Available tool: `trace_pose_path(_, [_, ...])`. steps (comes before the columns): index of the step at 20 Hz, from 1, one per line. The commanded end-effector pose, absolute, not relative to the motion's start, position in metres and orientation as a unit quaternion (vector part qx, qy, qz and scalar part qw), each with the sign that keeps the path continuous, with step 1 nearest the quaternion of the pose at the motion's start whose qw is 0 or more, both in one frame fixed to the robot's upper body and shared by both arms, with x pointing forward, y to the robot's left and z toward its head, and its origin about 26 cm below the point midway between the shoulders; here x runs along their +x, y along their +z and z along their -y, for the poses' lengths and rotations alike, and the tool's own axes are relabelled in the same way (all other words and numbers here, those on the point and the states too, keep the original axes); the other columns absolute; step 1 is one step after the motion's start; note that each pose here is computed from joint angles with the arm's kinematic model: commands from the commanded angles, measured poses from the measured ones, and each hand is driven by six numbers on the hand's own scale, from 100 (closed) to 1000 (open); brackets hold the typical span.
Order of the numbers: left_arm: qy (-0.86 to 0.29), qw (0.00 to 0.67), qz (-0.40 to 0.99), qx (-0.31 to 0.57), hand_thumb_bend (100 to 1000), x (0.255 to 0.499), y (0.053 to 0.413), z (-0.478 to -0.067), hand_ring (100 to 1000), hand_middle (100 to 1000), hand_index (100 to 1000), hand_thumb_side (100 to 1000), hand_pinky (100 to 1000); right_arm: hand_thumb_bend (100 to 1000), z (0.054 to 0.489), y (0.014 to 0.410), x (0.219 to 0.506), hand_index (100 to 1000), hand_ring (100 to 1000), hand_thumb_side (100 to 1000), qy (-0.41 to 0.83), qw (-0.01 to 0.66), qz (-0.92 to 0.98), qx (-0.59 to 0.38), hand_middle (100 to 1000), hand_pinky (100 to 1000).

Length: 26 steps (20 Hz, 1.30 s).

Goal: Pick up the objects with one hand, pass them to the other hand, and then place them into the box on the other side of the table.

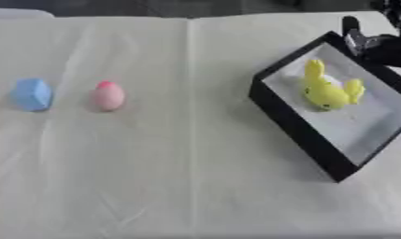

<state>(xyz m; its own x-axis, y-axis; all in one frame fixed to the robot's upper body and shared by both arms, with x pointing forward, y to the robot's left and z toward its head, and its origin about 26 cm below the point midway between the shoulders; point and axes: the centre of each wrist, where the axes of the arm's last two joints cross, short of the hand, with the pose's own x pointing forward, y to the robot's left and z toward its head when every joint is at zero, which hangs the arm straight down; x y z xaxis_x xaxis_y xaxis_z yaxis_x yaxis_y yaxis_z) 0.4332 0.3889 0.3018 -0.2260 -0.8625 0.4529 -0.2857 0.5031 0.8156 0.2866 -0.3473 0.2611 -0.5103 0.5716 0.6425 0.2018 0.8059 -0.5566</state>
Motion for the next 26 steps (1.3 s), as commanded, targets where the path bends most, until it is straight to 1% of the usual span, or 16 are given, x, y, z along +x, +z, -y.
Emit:
trace_pose_path(1, [-0.346, 0.468, 0.701, 0.413, 785, 0.439, 0.314, -0.390, 809, 671, 898, 219, 912, 138, 0.340, 0.271, 0.284, 1000, 975, 172, 0.194, 0.416, 0.863, -0.213, 936, 999])
trace_pose_path(2, [-0.362, 0.466, 0.695, 0.410, 804, 0.444, 0.313, -0.386, 815, 690, 897, 207, 914, 139, 0.338, 0.270, 0.285, 1000, 975, 173, 0.188, 0.415, 0.866, -0.205, 936, 999])
trace_pose_path(3, [-0.379, 0.465, 0.689, 0.407, 842, 0.449, 0.312, -0.382, 829, 733, 894, 177, 918, 135, 0.335, 0.268, 0.286, 1000, 974, 177, 0.180, 0.416, 0.870, -0.196, 934, 999])
trace_pose_path(4, [-0.395, 0.464, 0.682, 0.404, 845, 0.453, 0.311, -0.378, 838, 757, 892, 180, 922, 134, 0.332, 0.267, 0.287, 1000, 973, 180, 0.174, 0.417, 0.872, -0.187, 934, 999])
trace_pose_path(6, [-0.423, 0.461, 0.671, 0.397, 859, 0.462, 0.309, -0.370, 843, 769, 887, 167, 926, 130, 0.327, 0.264, 0.288, 1000, 971, 188, 0.167, 0.422, 0.876, -0.165, 933, 999])
trace_pose_path(7, [-0.436, 0.461, 0.666, 0.393, 867, 0.466, 0.307, -0.366, 846, 773, 887, 164, 930, 197, 0.325, 0.263, 0.289, 1000, 968, 108, 0.164, 0.425, 0.877, -0.155, 929, 998])
trace_pose_path(8, [-0.447, 0.461, 0.661, 0.389, 879, 0.470, 0.306, -0.363, 846, 779, 883, 167, 930, 134, 0.323, 0.262, 0.289, 1000, 967, 192, 0.162, 0.428, 0.877, -0.145, 928, 998])
trace_pose_path(11, [-0.486, 0.462, 0.639, 0.378, 922, 0.480, 0.301, -0.356, 852, 777, 878, 171, 926, 134, 0.318, 0.259, 0.291, 1000, 965, 201, 0.160, 0.437, 0.878, -0.113, 926, 997])
trace_pose_path(16, [-0.540, 0.470, 0.600, 0.356, 939, 0.494, 0.291, -0.351, 863, 783, 869, 160, 928, 130, 0.309, 0.258, 0.294, 1000, 963, 209, 0.164, 0.444, 0.877, -0.085, 924, 996])
trace_pose_path(19, [-0.564, 0.477, 0.580, 0.344, 931, 0.500, 0.287, -0.353, 865, 784, 866, 148, 928, 131, 0.307, 0.258, 0.294, 1000, 961, 211, 0.164, 0.446, 0.876, -0.079, 922, 996])
trace_pose_path(20, [-0.571, 0.479, 0.574, 0.339, 924, 0.501, 0.286, -0.354, 864, 782, 862, 135, 929, 132, 0.306, 0.257, 0.295, 1000, 959, 213, 0.163, 0.447, 0.876, -0.078, 921, 996])
trace_pose_path(21, [-0.578, 0.481, 0.568, 0.333, 907, 0.503, 0.285, -0.354, 867, 785, 854, 100, 930, 134, 0.305, 0.257, 0.295, 1000, 957, 214, 0.162, 0.449, 0.875, -0.077, 919, 996])
trace_pose_path(24, [-0.606, 0.483, 0.545, 0.321, 868, 0.507, 0.283, -0.353, 873, 782, 835, 100, 934, 134, 0.301, 0.255, 0.296, 1000, 954, 221, 0.160, 0.456, 0.872, -0.071, 916, 994])
trace_pose_path(25, [-0.615, 0.483, 0.536, 0.318, 837, 0.508, 0.282, -0.352, 872, 780, 827, 100, 940, 134, 0.299, 0.254, 0.296, 1000, 954, 227, 0.161, 0.459, 0.871, -0.068, 916, 995])
trace_pose_path(26, [-0.624, 0.483, 0.527, 0.314, 831, 0.508, 0.282, -0.351, 872, 778, 825, 100, 941, 134, 0.297, 0.254, 0.297, 1000, 954, 229, 0.163, 0.461, 0.870, -0.064, 916, 995])
